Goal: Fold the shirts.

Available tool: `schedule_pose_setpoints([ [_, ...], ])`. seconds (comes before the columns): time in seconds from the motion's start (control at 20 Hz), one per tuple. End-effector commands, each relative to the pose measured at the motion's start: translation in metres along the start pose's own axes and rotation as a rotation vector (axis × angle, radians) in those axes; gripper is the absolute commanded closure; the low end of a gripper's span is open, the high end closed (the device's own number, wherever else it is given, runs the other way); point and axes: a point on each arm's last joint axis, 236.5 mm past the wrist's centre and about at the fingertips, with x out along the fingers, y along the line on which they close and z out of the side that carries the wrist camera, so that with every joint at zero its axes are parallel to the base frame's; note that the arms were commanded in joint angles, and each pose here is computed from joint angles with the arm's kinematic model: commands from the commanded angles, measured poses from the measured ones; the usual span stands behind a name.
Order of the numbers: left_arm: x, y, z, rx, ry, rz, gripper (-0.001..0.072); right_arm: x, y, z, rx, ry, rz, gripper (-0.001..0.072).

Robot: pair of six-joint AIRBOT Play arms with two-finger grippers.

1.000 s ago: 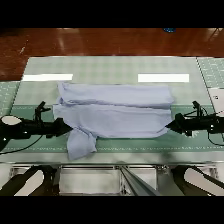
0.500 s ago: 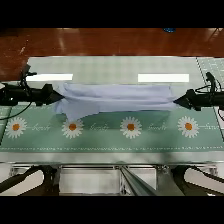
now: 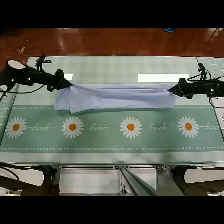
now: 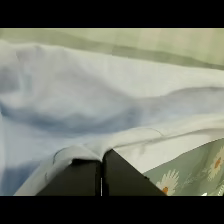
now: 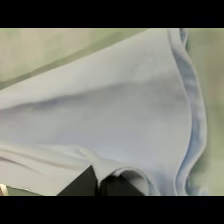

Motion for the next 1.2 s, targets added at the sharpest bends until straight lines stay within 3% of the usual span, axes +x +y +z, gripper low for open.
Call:
schedule_pose_setpoints([
  [0.0, 0.008, -0.004, 0.029, -0.002, -0.019, -0.008, 0.0684, 0.015, -0.006, 0.016, 0.023, -0.008, 0.001, 0.0690],
  [0.15, 0.018, 0.004, 0.035, -0.011, -0.009, -0.006, 0.0684, 0.022, -0.012, 0.018, 0.042, -0.004, 0.005, 0.0690],
  [0.2, 0.024, 0.008, 0.032, -0.017, 0.007, -0.002, 0.0683, 0.025, -0.015, 0.020, 0.047, -0.011, -0.001, 0.0659],
  [0.25, 0.033, 0.012, 0.027, -0.020, 0.031, 0.005, 0.0594, 0.025, -0.019, 0.024, 0.051, -0.029, -0.011, 0.0452],
  [0.3, 0.040, 0.014, 0.019, -0.019, 0.065, 0.010, 0.0315, 0.025, -0.020, 0.027, 0.047, -0.041, -0.016, 0.0293],
  [0.35, 0.042, 0.015, 0.012, -0.012, 0.095, 0.015, 0.0203, 0.021, -0.021, 0.031, 0.039, -0.056, -0.025, 0.0298],
  [0.55, -0.012, 0.075, 0.006, -0.065, 0.147, 0.267, 0.0204, -0.035, -0.042, 0.045, 0.039, -0.106, -0.101, 0.0298],
  [0.7, -0.079, 0.092, 0.025, -0.025, 0.009, 0.394, 0.0204, -0.076, -0.083, 0.043, 0.137, -0.149, -0.209, 0.0298],
  [0.95, -0.129, 0.007, 0.061, 0.102, -0.538, 0.287, 0.0204, -0.047, -0.090, 0.028, 0.232, -0.134, -0.134, 0.0298],
  [1.15, -0.084, -0.025, 0.007, 0.212, -0.466, 0.256, 0.0204, -0.004, -0.068, 0.020, 0.241, -0.060, -0.022, 0.0298],
])
